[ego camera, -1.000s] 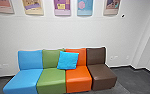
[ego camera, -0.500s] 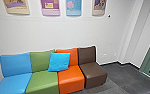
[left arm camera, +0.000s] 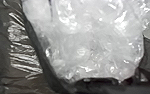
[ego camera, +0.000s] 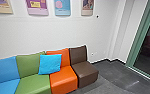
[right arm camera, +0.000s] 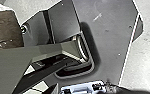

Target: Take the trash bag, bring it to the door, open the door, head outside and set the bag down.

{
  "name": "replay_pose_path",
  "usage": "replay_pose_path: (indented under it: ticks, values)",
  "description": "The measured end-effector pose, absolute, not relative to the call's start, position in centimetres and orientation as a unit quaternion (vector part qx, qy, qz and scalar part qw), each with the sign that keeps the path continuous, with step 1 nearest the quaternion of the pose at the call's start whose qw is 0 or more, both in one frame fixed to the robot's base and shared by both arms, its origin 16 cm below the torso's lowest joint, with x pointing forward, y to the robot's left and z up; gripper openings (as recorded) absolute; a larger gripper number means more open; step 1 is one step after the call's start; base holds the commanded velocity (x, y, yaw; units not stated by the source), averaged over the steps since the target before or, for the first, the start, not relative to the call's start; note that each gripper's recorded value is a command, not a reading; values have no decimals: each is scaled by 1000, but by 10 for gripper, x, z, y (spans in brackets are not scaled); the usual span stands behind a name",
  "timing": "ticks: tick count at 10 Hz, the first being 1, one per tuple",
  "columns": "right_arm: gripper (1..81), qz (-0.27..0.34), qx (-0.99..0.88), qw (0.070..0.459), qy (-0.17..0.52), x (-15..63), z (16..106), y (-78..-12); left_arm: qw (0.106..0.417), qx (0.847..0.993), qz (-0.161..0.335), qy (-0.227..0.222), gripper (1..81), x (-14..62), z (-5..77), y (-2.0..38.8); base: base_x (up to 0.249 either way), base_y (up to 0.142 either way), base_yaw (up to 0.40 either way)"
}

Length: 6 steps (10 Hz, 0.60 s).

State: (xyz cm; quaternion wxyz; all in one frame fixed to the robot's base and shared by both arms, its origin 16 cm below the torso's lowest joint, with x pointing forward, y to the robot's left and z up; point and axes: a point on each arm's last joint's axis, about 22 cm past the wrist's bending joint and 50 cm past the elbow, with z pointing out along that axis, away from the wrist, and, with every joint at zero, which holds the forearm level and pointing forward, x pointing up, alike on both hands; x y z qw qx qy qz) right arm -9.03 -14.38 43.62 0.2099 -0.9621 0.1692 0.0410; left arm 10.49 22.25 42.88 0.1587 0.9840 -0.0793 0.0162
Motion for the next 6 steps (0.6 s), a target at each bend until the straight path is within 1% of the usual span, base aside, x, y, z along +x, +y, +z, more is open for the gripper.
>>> replay_pose_path:
  ticks: [3, 6]
  values:
    - [811, 42, -963, 203, 170, -93, 433, -137, 162, 983, 17, -80, 10, 105, 429, 216, 0, 0, -261]
    - [811, 43, -963, 205, 170, -93, 433, -131, 162, 983, 17, -80, 10, 105, 429, 216, 0, 0, -261]
